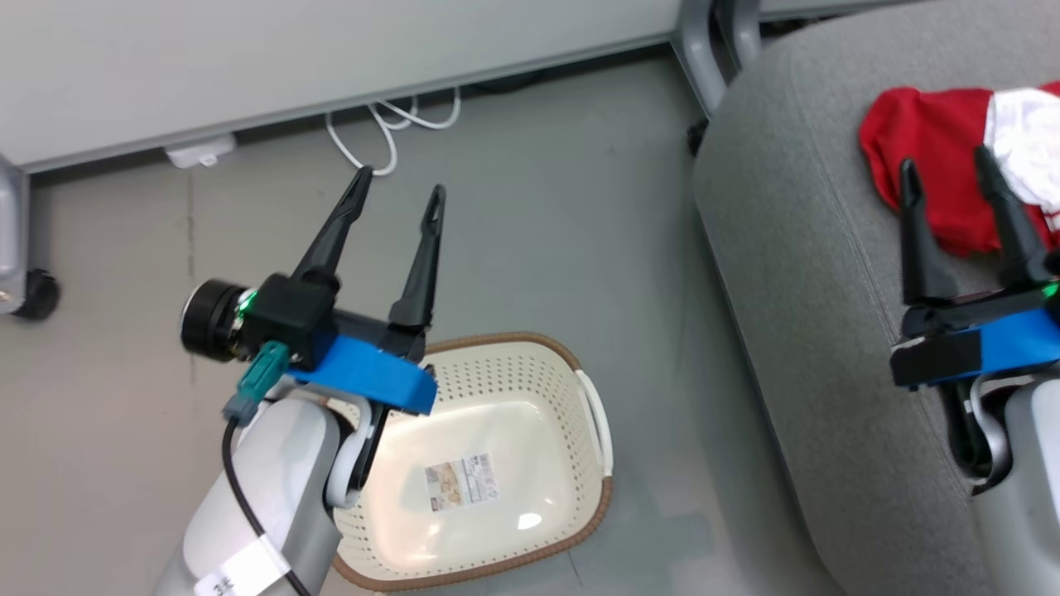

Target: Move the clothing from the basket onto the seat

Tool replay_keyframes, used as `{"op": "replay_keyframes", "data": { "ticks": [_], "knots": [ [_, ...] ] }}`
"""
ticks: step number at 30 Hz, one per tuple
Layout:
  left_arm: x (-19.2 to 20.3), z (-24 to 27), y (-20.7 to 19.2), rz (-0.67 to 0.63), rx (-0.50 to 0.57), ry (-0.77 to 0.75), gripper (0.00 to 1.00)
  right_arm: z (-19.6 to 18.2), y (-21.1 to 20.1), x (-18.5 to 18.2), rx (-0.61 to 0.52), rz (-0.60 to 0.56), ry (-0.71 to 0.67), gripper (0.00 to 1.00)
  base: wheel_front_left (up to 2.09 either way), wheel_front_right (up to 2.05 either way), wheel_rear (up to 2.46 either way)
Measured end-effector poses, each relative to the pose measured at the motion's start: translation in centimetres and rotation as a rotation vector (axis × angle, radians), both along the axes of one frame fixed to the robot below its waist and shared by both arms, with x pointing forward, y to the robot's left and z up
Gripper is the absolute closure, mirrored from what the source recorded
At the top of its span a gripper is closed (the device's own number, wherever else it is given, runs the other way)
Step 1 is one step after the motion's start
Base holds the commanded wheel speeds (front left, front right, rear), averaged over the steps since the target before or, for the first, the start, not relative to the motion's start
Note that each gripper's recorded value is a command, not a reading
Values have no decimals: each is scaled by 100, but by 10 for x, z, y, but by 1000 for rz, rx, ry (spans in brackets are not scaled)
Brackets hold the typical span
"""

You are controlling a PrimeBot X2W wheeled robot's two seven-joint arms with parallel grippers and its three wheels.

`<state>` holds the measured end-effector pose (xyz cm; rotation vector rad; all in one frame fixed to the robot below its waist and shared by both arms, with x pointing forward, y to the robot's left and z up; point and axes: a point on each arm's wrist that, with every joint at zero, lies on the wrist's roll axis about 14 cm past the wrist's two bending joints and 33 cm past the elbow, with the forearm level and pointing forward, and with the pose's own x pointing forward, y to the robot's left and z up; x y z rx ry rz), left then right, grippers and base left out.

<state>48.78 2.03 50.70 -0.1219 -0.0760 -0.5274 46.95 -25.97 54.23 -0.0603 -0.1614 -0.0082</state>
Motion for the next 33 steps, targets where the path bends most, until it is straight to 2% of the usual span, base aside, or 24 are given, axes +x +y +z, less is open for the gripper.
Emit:
{"op": "replay_keyframes", "data": {
  "ticks": [8, 17, 24, 33],
  "knots": [
    [-25, 13, 71, 228, -3, -18, 0, 6, 51, -7, 75, 110, -17, 0, 0, 0, 0],
    [-64, 19, 134, 428, -24, -27, 0, 2, 83, -33, 132, 170, -5, 0, 0, 0, 0],
    [-93, 13, 151, 469, -34, -9, 0, -7, 93, -57, 170, 174, 13, 0, 0, 0, 0],
    [-111, 6, 154, 471, -37, 13, 0, -20, 83, -76, 190, 137, 43, 0, 0, 0, 0]
  ]
}}
